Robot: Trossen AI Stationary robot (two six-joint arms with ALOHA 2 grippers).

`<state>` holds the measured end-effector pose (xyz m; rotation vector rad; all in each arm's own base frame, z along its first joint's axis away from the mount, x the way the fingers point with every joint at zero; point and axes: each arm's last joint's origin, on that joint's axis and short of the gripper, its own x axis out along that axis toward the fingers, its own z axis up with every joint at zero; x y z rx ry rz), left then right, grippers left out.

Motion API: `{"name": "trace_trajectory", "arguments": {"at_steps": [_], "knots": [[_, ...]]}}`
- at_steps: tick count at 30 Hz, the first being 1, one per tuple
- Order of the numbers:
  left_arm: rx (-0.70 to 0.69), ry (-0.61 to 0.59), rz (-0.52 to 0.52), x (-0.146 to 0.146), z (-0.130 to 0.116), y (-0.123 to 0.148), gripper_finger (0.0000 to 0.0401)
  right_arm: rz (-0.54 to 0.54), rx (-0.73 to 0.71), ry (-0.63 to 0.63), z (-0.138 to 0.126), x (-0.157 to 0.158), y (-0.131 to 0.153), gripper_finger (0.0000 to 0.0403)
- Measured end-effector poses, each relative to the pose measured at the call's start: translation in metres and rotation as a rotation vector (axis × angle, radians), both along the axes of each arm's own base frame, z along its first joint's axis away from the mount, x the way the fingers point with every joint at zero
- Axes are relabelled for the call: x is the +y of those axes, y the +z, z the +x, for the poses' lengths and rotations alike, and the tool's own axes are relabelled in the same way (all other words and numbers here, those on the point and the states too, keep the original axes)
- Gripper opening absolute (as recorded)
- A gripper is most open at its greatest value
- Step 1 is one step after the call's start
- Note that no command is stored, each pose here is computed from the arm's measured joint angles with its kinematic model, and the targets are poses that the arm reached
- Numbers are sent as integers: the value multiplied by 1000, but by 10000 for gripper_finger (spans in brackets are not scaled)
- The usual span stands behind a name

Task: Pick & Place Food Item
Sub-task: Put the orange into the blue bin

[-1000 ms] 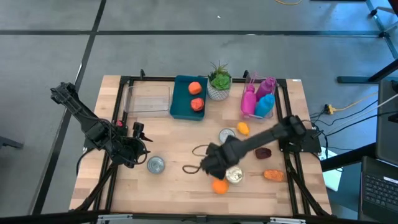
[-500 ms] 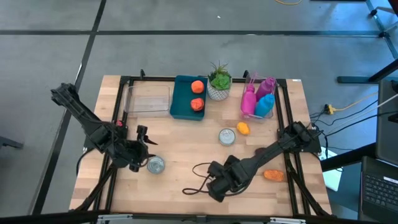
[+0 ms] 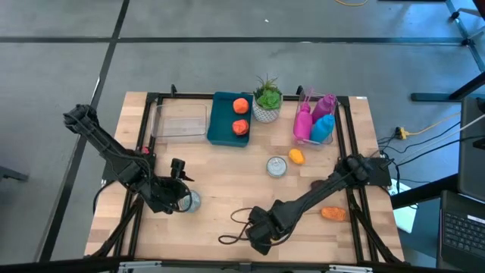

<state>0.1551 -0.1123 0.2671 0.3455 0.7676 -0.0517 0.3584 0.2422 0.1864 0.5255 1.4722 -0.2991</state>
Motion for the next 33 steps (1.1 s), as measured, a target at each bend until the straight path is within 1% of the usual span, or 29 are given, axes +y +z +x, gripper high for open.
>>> {"name": "trace_trajectory", "arguments": {"at_steps": [4,6,10,12,18,20,23,25,27,30,33], "knots": [[1,-1,0,-1,0,0,207,31,49,28,4,2,-14,337],[-1,-1,-1,-1,0,0,207,37,54,48,5,1,-15,337],[-4,-10,5,-1,1,0,207,5,5,84,6,-4,-8,335],[-18,-20,18,-1,2,1,207,-48,-28,112,6,-9,-2,331],[-98,1,68,-1,6,5,207,-208,-236,161,15,-35,43,324],[-126,36,86,1,8,7,207,-295,-289,188,17,-44,55,324],[-167,104,111,5,11,8,207,-427,-398,201,20,-58,81,323],[-197,132,98,7,14,11,207,-516,-463,209,23,-68,98,323],[-233,143,77,8,18,15,207,-581,-524,228,26,-74,110,323],[-293,147,58,10,26,21,207,-618,-629,258,31,-82,130,323],[-346,144,34,14,34,27,207,-649,-696,288,36,-90,143,323]]}}
